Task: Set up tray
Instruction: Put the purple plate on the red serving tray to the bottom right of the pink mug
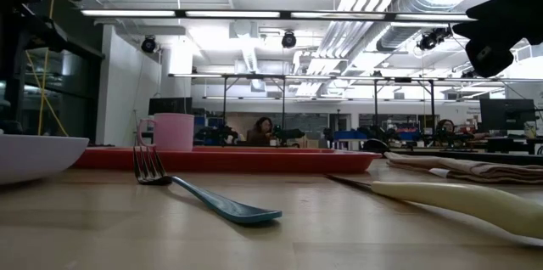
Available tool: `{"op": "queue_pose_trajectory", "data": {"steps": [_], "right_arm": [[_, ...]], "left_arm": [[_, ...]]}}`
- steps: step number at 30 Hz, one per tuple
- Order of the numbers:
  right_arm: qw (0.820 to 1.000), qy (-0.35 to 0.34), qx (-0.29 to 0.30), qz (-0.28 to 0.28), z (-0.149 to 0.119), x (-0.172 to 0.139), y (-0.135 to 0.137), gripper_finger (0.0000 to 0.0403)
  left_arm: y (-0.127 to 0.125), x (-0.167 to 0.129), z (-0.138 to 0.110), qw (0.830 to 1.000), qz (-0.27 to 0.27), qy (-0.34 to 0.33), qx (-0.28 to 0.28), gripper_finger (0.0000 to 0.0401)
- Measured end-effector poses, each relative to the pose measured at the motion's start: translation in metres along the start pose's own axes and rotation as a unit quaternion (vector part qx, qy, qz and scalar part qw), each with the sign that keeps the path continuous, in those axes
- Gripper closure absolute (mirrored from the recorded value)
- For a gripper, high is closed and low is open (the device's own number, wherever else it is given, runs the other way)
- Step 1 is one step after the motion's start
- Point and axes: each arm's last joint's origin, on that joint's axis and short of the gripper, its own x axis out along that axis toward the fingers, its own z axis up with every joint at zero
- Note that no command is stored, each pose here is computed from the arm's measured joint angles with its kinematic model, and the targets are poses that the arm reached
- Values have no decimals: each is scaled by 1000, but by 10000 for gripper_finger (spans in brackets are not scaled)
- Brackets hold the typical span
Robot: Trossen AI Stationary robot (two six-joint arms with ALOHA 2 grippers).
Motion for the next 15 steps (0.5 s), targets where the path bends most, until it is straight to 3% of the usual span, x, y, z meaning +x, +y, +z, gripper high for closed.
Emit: {"op": "queue_pose_trajectory", "data": {"steps": [4,15], "right_arm": [[1000,0,-1,0,0,0,0,316],[1000,-2,5,1,1,0,0,315]], "left_arm": [[2,0,0,999,27,-18,1,279],[11,15,-9,992,116,41,21,279]]}}
